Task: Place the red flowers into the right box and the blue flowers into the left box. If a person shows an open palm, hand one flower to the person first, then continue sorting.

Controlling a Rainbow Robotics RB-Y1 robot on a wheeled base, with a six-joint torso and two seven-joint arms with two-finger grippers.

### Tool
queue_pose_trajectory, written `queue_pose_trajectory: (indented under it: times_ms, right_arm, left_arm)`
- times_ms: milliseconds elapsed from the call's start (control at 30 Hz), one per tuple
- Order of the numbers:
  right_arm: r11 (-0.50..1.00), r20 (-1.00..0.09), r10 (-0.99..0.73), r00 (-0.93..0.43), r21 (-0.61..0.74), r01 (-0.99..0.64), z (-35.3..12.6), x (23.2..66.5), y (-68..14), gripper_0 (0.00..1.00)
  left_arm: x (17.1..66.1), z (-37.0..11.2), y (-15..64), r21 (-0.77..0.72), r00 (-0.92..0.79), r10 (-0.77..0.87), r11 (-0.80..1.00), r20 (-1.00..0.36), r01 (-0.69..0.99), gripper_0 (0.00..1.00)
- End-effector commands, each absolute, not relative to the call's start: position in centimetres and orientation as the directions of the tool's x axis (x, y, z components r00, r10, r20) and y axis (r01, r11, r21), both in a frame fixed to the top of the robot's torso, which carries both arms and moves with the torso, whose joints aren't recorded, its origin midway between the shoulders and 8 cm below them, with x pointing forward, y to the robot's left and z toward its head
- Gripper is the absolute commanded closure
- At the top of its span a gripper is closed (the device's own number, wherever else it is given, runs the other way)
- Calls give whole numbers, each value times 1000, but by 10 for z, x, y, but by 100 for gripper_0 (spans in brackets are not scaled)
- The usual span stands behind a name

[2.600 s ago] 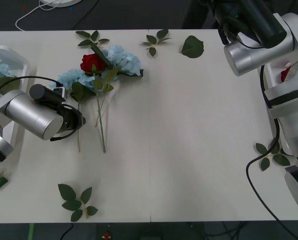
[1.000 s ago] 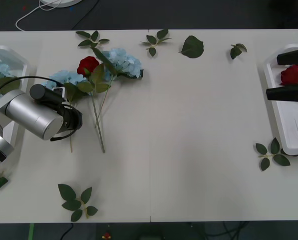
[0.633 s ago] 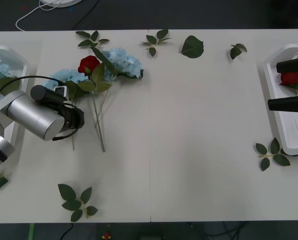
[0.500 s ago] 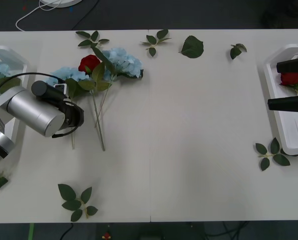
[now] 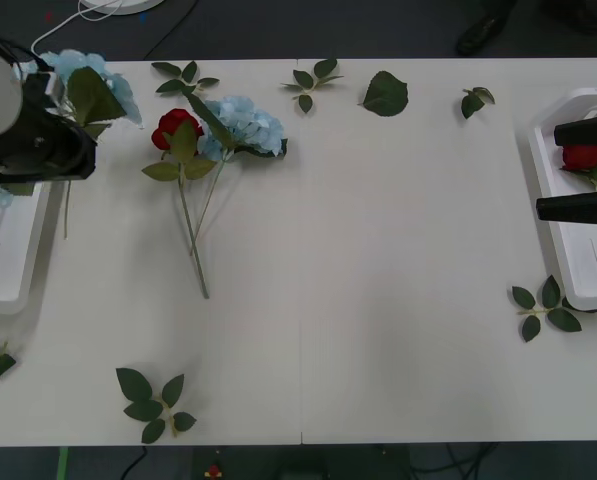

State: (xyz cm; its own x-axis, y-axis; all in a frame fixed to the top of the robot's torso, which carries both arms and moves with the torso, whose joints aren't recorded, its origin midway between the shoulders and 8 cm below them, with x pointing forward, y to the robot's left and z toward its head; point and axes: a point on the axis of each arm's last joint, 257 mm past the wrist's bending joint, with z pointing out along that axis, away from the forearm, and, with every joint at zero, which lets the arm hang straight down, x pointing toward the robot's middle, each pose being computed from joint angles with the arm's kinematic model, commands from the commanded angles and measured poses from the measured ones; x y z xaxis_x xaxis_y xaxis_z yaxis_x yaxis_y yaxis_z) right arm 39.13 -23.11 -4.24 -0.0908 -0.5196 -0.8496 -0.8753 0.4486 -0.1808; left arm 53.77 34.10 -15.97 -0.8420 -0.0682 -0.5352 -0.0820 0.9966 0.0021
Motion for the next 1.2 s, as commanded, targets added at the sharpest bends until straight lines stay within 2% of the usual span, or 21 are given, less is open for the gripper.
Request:
queue_pose_trajectory:
  times_ms: [33,333,733,933,1200]
  right_arm:
    - [445,-833,-547,-78,-211,-870,-34,389,-237,0]
    - [445,-833,-547,-78,-211,-870,-34,389,-237,0]
    - [445,-833,-547,-78,-211,-870,-34,389,-237,0]
    - [445,-833,-547,-78,-211,-870,-34,389,-237,0]
    - [445,-833,-547,-78,-211,-870,-34,389,-237,0]
  left_arm:
    - [536,-75,343,-22,-779,-27,1000,-626,-16,100]
    - [502,-25,407,-23,-733,-3,1000,-680,17,100]
    - [490,-9,511,202,-645,123,978,-754,-50,100]
    - [495,-19,563,329,-609,219,941,-763,-73,100]
    - [502,-75,604,292,-600,161,948,-783,-127,100]
